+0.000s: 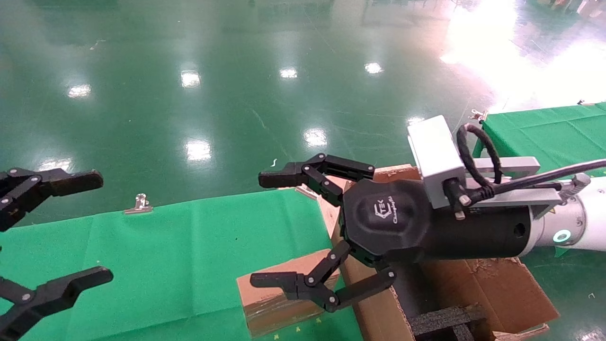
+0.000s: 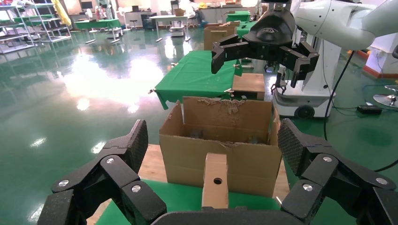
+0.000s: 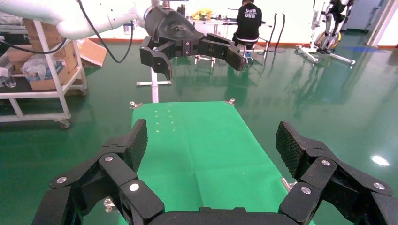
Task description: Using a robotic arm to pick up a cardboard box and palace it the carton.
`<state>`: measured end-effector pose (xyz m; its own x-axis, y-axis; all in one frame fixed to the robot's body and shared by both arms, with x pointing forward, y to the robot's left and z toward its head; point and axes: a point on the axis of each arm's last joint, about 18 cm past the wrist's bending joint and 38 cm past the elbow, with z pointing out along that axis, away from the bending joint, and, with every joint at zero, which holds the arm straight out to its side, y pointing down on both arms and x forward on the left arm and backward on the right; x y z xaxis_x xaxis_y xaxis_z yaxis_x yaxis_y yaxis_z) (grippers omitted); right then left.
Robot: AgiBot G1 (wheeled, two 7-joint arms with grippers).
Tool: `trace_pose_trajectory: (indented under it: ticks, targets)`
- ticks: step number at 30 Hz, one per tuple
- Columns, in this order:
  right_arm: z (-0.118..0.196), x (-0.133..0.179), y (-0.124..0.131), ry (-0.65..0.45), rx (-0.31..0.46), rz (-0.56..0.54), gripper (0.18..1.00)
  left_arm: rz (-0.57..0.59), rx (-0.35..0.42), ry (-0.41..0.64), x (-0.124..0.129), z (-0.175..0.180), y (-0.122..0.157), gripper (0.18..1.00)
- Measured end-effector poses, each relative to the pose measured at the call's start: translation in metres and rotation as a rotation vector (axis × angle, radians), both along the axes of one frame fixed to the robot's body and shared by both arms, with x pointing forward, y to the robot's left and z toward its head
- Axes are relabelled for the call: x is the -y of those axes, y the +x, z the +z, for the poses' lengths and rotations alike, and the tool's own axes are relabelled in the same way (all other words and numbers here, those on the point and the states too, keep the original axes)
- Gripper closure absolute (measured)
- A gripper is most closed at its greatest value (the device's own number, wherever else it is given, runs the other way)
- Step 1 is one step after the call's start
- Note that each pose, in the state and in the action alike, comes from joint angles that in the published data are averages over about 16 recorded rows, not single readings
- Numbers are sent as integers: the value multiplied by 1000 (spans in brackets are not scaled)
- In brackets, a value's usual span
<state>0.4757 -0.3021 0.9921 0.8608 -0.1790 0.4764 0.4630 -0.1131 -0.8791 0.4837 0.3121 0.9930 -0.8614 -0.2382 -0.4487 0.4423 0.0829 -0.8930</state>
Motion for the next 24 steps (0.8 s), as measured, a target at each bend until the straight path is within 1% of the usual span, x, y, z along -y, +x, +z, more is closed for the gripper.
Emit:
trace_pose_trajectory:
  ticks: [24]
  targets:
    - [-1,-1,1,-13,1,-2,178,0,0,0,0,0,0,190]
